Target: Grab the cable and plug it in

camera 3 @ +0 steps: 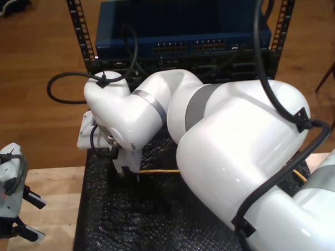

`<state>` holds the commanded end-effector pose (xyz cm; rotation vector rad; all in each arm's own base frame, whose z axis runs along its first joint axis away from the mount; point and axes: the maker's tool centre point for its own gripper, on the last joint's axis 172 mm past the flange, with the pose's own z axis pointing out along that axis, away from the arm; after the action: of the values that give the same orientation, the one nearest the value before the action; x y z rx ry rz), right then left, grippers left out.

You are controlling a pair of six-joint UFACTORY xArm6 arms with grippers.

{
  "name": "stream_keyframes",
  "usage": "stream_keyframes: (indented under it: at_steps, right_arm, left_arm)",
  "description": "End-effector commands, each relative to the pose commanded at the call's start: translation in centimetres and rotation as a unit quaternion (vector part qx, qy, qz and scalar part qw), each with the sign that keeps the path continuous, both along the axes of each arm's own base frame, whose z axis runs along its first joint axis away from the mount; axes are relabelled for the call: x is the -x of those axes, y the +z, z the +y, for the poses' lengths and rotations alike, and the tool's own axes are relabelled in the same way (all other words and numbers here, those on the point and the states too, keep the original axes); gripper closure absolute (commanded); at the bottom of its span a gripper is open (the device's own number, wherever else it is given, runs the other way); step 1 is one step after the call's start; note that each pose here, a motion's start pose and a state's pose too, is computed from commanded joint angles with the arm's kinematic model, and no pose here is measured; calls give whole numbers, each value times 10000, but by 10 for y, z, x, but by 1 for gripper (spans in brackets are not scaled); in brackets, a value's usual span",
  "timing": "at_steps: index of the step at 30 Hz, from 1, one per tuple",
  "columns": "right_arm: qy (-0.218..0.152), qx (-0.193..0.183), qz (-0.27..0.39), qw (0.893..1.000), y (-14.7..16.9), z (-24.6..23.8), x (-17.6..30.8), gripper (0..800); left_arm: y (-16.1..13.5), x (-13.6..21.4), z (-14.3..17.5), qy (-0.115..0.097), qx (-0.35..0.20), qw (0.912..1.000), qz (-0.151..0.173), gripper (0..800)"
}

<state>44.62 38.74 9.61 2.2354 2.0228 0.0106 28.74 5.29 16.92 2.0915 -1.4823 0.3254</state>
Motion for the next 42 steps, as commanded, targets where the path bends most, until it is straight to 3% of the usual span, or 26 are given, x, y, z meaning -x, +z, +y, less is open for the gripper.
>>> stream_keyframes:
  at_steps: [25,33,38,42]
  right_arm:
    - [26,39,-15,10000,-4,4,2,575]
    - [175,182,-169,9995,-2,1,-3,675]
    - [211,237,-204,9993,-3,-1,-5,677]
    - [231,251,-216,9992,-3,-2,-6,748]
  left_arm:
    - [0,0,0,0,0,10000,0,0]
    - [0,0,0,0,0,10000,0,0]
    - [0,0,0,0,4,10000,7,0]
    - [0,0,0,0,4,10000,7,0]
